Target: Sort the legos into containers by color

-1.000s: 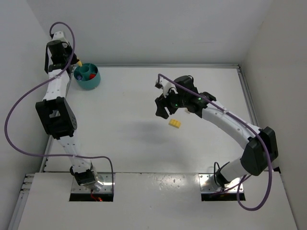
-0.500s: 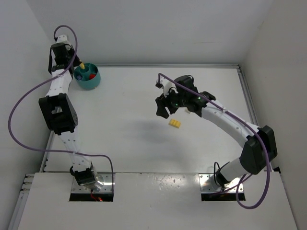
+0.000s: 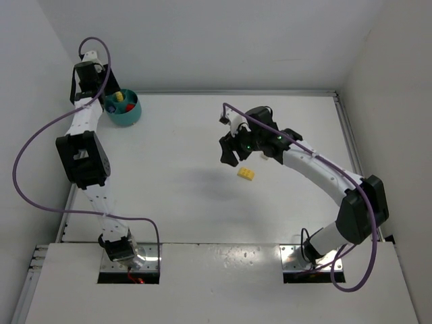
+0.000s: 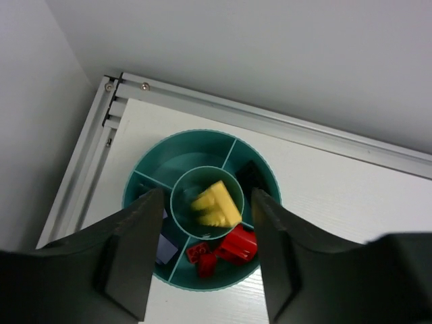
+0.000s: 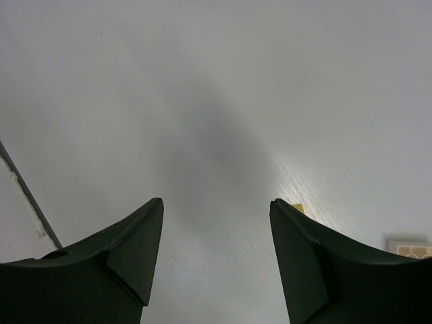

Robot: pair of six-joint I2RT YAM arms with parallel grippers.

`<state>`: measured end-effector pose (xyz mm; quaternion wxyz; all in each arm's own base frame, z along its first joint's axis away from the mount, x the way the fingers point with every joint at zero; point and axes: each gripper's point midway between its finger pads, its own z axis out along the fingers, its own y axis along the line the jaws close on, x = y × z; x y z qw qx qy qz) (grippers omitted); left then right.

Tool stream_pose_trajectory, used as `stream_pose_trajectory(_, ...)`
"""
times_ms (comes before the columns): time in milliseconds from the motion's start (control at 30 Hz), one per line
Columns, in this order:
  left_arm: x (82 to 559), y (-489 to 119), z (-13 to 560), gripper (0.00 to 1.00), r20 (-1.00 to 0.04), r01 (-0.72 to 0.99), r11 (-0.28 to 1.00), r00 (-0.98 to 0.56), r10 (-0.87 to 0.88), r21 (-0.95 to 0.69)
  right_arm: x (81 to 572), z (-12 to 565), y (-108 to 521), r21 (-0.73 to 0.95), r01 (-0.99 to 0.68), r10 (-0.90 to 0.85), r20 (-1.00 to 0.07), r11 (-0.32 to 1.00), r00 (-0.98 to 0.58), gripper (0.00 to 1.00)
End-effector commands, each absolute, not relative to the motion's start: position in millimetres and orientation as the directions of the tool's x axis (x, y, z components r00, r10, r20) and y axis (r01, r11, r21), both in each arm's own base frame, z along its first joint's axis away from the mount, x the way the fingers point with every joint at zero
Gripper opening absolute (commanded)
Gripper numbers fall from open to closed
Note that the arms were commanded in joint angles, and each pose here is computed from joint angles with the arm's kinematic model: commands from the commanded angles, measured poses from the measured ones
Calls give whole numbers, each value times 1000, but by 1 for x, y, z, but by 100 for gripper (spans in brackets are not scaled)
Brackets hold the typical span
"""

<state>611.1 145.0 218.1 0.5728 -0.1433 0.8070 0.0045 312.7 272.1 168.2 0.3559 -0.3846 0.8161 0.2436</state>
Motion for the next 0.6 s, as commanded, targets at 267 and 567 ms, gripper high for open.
stream_pose_trajectory(267, 582, 114, 325, 62, -977, -79, 989, -165, -139, -127, 277, 97, 211, 124, -786, -585, -600, 606, -546, 62)
stream_pose_trajectory(567, 464, 42, 338, 73, -981, 184, 978, -186, -64, -99, 240, 61, 206, 254, -788, -619, -503, 561, -603, 67)
